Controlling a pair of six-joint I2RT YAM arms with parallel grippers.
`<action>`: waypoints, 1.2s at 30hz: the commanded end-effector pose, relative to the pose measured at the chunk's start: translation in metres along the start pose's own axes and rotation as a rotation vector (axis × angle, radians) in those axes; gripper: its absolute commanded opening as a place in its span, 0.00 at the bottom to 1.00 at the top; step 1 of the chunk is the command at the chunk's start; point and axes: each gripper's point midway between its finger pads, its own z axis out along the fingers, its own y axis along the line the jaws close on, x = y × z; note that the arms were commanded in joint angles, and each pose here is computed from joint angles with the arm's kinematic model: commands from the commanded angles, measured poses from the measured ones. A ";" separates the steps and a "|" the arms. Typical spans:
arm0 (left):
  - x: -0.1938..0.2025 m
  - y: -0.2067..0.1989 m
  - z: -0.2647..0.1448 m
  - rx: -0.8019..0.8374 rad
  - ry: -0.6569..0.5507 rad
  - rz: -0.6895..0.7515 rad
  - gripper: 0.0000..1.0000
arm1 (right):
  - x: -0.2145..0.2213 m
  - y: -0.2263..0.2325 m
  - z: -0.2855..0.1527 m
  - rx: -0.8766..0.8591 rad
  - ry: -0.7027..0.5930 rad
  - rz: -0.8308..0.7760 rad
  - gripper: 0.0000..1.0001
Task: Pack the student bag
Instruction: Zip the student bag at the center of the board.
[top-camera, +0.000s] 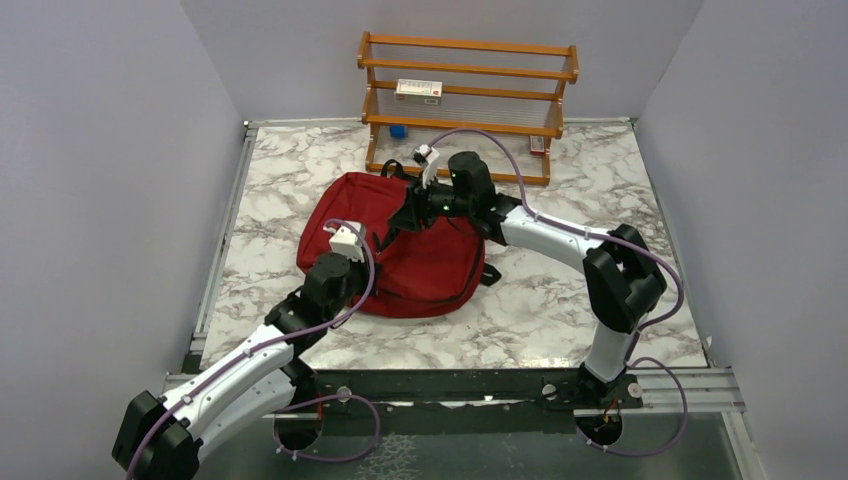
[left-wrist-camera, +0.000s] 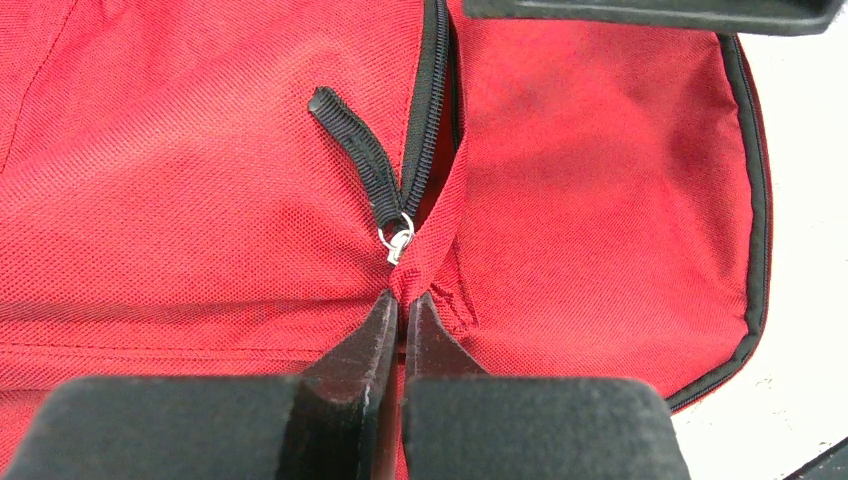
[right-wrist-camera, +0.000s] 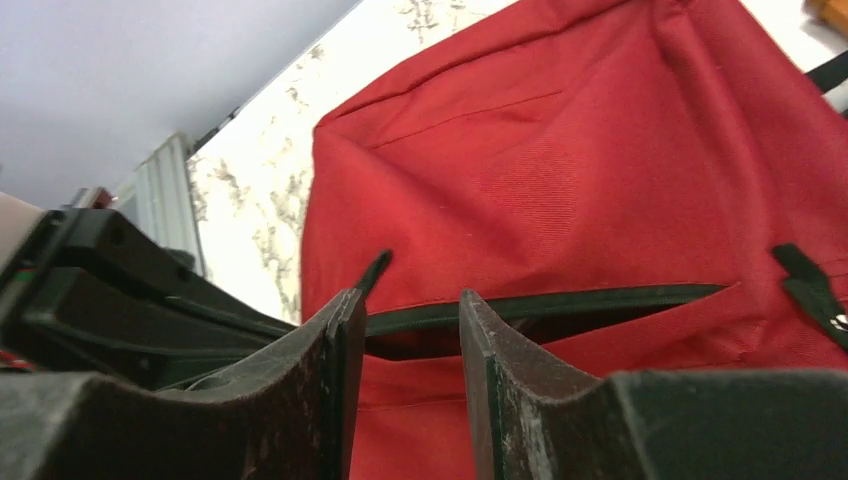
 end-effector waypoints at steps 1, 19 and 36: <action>0.005 0.001 -0.001 0.003 0.010 0.014 0.00 | 0.005 0.027 -0.001 -0.103 0.116 0.074 0.45; 0.012 0.002 0.003 -0.001 0.035 0.018 0.00 | 0.029 0.035 0.024 -0.103 0.224 0.188 0.46; 0.016 0.003 0.002 0.002 0.038 0.015 0.00 | 0.054 0.039 0.038 -0.120 0.300 0.222 0.49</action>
